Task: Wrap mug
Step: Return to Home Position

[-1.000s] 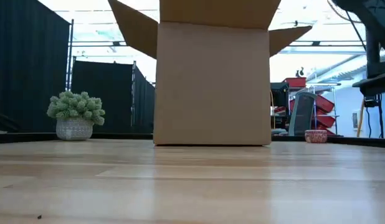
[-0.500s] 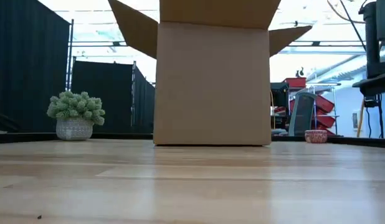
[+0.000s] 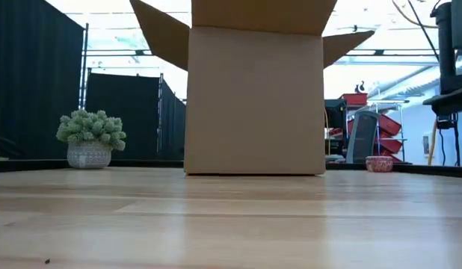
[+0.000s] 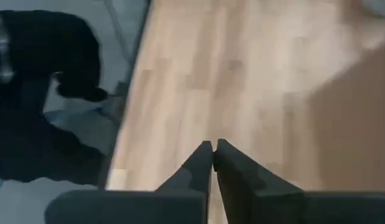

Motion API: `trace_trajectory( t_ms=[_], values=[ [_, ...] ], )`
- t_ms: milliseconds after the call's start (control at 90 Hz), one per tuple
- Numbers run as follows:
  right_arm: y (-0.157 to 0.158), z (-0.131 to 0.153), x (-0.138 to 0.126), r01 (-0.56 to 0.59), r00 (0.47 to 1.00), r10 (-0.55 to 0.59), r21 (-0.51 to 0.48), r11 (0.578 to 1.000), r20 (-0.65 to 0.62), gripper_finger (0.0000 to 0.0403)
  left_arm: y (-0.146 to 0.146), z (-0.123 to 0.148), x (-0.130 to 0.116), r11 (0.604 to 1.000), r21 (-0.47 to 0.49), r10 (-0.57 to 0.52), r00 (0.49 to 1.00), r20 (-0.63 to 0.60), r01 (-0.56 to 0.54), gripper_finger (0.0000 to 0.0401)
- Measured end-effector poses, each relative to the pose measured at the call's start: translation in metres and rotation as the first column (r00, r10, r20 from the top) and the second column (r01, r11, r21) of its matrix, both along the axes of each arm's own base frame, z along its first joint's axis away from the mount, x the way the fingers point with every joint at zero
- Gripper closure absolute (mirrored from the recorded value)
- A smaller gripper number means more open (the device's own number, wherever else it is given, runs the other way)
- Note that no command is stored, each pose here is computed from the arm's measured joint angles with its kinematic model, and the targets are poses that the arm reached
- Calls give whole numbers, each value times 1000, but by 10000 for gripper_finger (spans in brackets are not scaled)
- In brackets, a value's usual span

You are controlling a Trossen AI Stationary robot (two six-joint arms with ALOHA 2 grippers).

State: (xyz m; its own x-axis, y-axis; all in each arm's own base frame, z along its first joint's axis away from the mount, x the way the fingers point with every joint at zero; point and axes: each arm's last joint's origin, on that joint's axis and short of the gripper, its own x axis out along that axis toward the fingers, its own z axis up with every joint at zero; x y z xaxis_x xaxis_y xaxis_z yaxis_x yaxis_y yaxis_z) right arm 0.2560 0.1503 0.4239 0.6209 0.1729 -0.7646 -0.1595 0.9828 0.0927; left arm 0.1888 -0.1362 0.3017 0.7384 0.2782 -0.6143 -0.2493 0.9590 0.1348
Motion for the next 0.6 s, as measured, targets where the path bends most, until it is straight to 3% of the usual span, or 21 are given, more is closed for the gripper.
trace_trajectory(
  t_ms=[156, 333, 389, 500, 600],
  values=[
    [-1, -62, -2, -30, 997, 21, 124, 992, 75, 402, 2, -18, 1, 1000, -1, -20, 999, -47, 20, 401],
    [-58, -118, -22, -58, 964, -26, 301, 952, 266, 402, 10, -19, 9, 994, -26, -109, 990, -89, 108, 401],
    [-78, -137, -33, -11, 943, -93, 308, 951, 321, 403, 15, -19, 12, 994, -33, -109, 989, -105, 106, 401],
    [-109, -172, -59, 139, 925, -227, 283, 949, 306, 403, 21, -22, 13, 997, -17, -80, 987, -141, 79, 401],
    [-123, -192, -74, 250, 892, -347, 322, 913, 292, 403, 23, -21, 14, 998, -38, -55, 990, -127, 51, 401]
  ],
)
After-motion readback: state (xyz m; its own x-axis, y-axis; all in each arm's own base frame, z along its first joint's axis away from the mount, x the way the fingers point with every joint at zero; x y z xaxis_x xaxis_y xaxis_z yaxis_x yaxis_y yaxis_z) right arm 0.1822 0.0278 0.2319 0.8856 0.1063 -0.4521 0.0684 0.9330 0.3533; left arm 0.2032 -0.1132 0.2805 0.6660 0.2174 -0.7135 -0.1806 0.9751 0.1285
